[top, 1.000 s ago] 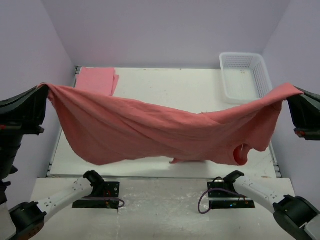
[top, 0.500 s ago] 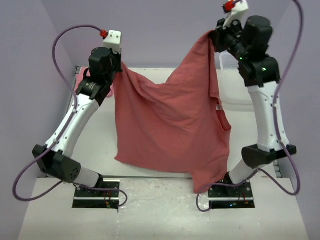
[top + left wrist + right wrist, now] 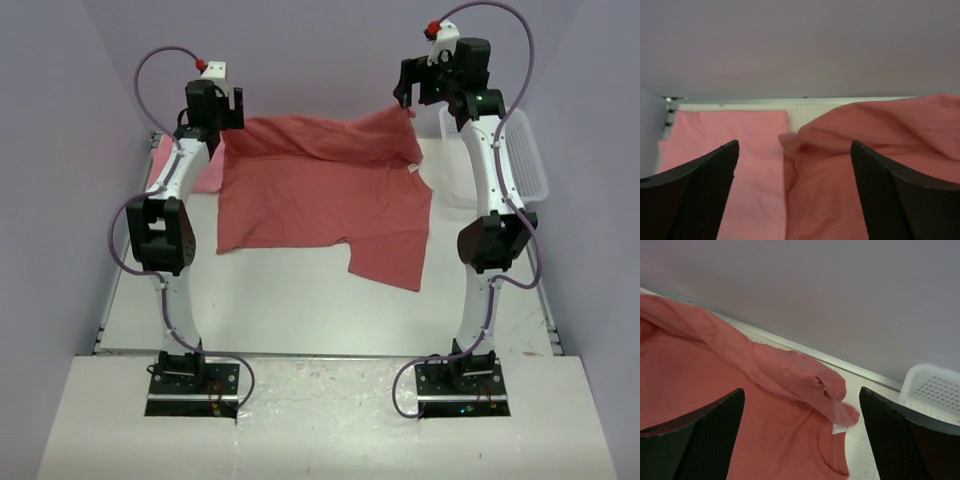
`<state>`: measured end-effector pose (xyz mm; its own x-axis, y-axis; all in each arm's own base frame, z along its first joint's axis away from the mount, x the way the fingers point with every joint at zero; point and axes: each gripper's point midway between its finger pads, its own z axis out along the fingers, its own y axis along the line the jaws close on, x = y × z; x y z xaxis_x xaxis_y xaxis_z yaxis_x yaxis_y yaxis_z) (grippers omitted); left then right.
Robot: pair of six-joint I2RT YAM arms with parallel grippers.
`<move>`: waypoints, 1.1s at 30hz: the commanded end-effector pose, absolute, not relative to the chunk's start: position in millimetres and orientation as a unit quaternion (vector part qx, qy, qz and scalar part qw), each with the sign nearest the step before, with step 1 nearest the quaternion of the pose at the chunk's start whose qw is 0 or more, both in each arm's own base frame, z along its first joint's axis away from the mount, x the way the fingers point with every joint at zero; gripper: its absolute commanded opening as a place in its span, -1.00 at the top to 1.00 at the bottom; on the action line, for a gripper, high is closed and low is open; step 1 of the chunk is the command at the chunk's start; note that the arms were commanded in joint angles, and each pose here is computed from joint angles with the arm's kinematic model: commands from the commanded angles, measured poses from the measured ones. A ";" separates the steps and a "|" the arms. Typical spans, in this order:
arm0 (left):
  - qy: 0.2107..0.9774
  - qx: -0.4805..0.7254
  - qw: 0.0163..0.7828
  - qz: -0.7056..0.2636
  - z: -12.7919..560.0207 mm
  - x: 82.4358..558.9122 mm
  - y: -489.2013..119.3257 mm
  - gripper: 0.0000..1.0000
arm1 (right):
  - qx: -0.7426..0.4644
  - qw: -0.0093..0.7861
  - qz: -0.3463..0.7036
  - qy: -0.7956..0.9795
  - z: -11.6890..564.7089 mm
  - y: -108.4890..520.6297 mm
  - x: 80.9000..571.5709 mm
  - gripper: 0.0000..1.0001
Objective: Fold and stack the t-shirts
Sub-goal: Flatten out the tshirt
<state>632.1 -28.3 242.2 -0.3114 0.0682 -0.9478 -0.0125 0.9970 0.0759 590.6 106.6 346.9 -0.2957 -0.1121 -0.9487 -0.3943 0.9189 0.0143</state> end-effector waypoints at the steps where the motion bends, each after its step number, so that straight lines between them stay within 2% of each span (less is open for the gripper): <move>1: 0.772 0.001 0.635 -0.003 278.6 646.7 -31.3 -0.99 | -0.164 0.620 0.137 0.755 392.2 112.3 590.8 -0.98; 4: 0.752 -0.011 0.658 0.019 309.1 630.1 -30.3 -1.00 | -0.140 0.617 0.103 0.767 396.2 101.2 579.6 -0.98; 5: 0.748 -0.017 0.663 0.033 318.1 623.6 -26.6 -1.00 | -0.121 0.634 0.080 0.759 423.3 89.0 561.3 -0.98; 8: 0.738 -0.076 0.665 0.086 358.5 589.3 -6.2 -1.00 | -0.070 0.616 0.045 0.783 432.5 70.1 518.7 -0.98; 11: 0.735 -0.128 0.650 0.144 385.0 535.9 1.1 -1.00 | -0.013 0.526 0.038 0.850 382.4 63.5 479.0 -0.98; 13: 0.761 -0.120 0.616 0.166 365.7 509.4 -13.2 -1.00 | 0.026 0.486 0.062 0.872 363.5 68.1 449.3 -0.98; 14: 0.771 -0.151 0.600 0.150 351.4 491.0 -14.3 -0.99 | 0.029 0.435 0.056 0.898 321.7 74.7 435.6 -0.98; 15: 0.800 -0.152 0.564 0.138 325.8 475.0 -18.6 -0.94 | 0.042 0.443 0.030 0.895 324.2 67.3 420.1 -0.98; 16: 0.813 -0.181 0.547 0.089 307.7 466.4 -30.1 -0.89 | 0.060 0.417 0.012 0.907 288.9 66.9 411.0 -0.98; 17: 0.841 -0.179 0.503 0.092 268.7 442.6 -29.1 -0.83 | 0.054 0.416 0.010 0.908 279.7 76.6 401.5 -0.97; 18: 0.853 -0.180 0.482 0.084 248.2 432.0 -34.2 -0.80 | 0.047 0.431 0.030 0.901 286.4 82.1 388.0 -0.97; 19: 0.865 -0.182 0.463 0.058 230.6 423.1 -41.6 -0.79 | 0.053 0.414 0.043 0.908 260.6 87.0 380.5 -0.97; 22: 0.898 -0.181 0.395 0.074 159.4 377.8 -33.5 -0.71 | 0.043 0.403 0.084 0.910 240.4 96.0 352.9 -0.96; 23: 0.896 -0.188 0.396 0.065 157.5 372.9 -32.1 -0.68 | 0.042 0.401 0.089 0.911 235.2 96.8 346.7 -0.96; 24: 0.898 -0.188 0.394 0.057 150.6 370.3 -33.0 -0.55 | 0.042 0.399 0.093 0.911 231.6 96.8 341.2 -0.93; 26: 0.910 -0.180 0.371 0.027 134.4 362.4 -42.1 -0.50 | 0.037 0.392 0.117 0.912 221.6 102.7 326.4 -0.93; 29: 0.923 -0.169 0.346 -0.008 118.5 360.0 -52.3 -0.49 | 0.035 0.390 0.124 0.912 212.3 103.6 315.3 -0.92; 33: 0.932 -0.175 0.316 -0.037 104.1 359.8 -54.5 -0.59 | 0.034 0.394 0.128 0.910 214.6 104.1 309.0 -0.92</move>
<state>347.1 -42.3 97.2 -0.7554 -0.2921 -0.5865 -0.3144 0.9469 -0.0665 300.1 94.4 190.4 -0.7558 0.1216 -0.6434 -0.0117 0.9799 0.1989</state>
